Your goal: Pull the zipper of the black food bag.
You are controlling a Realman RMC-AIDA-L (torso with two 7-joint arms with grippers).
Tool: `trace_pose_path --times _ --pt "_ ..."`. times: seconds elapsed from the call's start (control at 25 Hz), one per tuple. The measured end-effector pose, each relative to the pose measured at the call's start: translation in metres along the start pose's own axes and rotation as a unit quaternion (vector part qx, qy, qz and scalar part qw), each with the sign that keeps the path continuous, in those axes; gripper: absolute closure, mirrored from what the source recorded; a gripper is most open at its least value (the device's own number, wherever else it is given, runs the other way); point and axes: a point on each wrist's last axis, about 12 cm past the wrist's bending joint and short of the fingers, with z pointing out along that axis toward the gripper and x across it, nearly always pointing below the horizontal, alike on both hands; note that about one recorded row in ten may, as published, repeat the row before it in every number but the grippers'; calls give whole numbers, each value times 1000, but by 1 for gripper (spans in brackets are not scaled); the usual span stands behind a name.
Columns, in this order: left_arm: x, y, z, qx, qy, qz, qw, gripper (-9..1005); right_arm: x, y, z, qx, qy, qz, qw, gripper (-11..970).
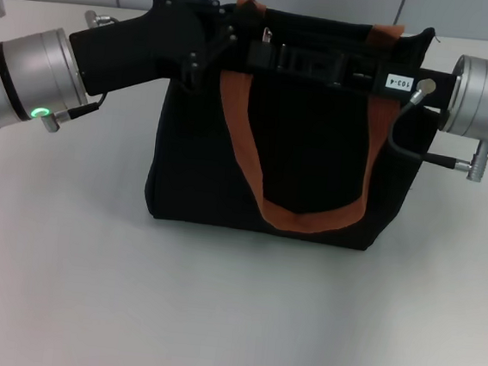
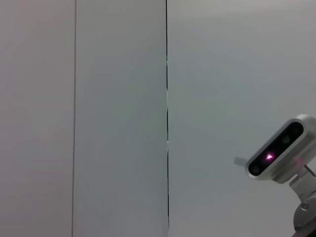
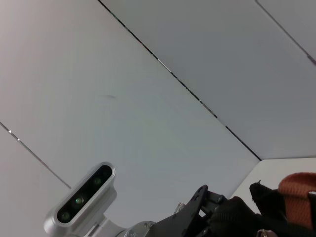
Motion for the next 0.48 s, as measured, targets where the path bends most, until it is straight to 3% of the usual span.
trace_pose_path --times 0.48 --pt "0 0 0 -1 1 0 1000 876 -2 -2 0 9 -1 25 1000 457"
